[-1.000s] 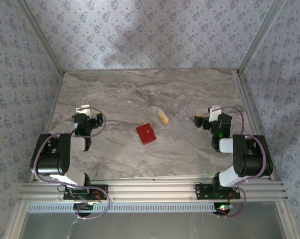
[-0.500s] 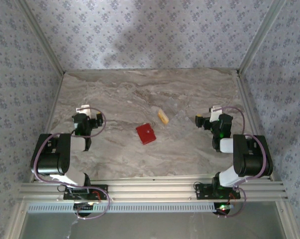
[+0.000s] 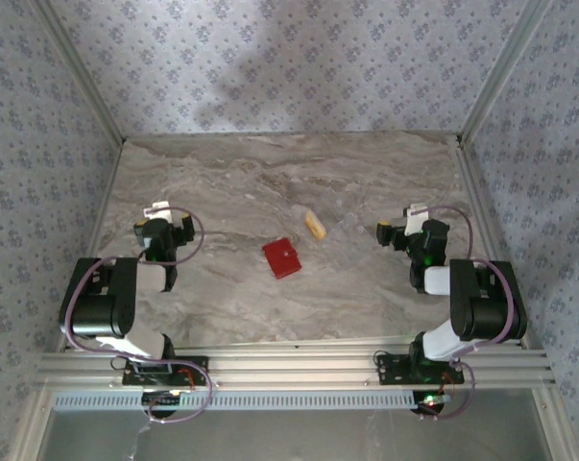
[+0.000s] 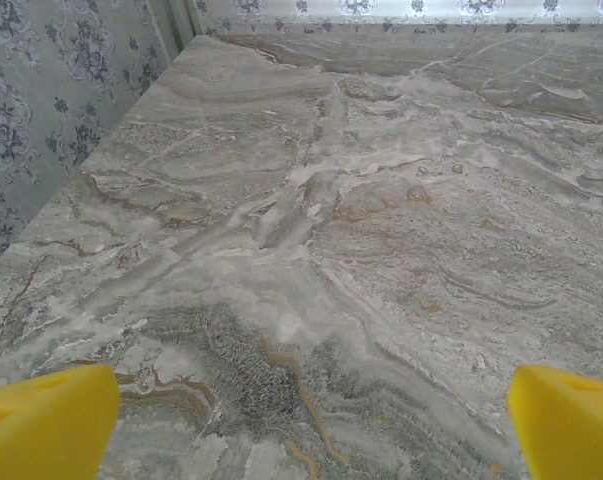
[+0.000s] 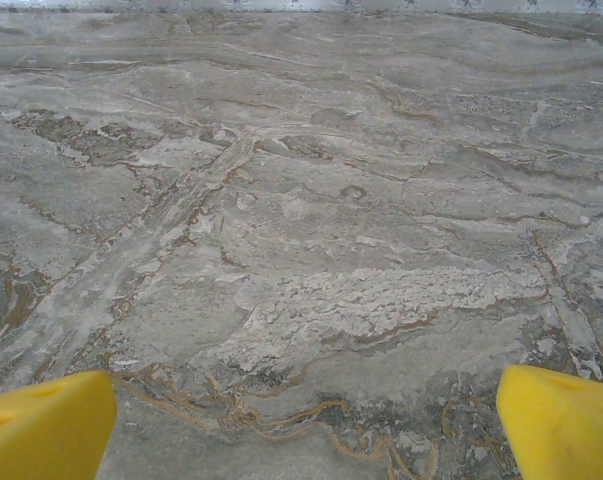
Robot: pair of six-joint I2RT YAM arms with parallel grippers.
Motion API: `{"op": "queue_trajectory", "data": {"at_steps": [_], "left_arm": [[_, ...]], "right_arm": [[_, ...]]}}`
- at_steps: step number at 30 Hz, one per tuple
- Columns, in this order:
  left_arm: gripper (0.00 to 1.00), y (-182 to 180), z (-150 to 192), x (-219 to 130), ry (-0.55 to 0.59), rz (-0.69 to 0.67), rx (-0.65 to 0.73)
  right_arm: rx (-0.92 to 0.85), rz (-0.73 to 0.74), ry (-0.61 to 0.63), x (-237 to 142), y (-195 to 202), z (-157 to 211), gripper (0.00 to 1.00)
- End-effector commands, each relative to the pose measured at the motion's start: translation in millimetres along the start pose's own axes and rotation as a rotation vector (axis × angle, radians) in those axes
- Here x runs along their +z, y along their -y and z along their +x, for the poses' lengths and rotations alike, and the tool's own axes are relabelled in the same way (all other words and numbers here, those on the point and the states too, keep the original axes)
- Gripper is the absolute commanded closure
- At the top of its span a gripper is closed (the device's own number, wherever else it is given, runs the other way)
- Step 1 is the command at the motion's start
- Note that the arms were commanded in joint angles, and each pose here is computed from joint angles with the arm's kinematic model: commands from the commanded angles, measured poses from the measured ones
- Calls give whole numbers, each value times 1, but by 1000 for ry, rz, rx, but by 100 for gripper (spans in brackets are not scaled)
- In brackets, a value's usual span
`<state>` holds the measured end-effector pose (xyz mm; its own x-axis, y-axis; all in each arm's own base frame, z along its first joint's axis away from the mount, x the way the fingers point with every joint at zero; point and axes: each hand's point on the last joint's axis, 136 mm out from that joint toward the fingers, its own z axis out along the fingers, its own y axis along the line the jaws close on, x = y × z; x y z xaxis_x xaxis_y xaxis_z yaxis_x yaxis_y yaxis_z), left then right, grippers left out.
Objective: Put the credit cards into the card holder
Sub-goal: Reset both arms
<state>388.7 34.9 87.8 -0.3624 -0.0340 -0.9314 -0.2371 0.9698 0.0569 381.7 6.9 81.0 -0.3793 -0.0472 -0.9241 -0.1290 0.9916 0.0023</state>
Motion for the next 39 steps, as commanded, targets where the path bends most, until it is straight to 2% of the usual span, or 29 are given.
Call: {"op": "queue_trajectory", "data": {"at_steps": [1,31,34,39], "left_arm": [[0,0,-7,0,21,-6,-13],[0,1,-6,0,21,-4,-11],[0,14,-5,2,2,92,10],[0,13,-5,2,0,98,5]], "right_arm": [[7,-5,11,3,1,-6,0],[2,-3,12,3,1,-7,0],[3,-2,12,3,1,-7,0],[2,-4,12,3,0,-7,0]]}}
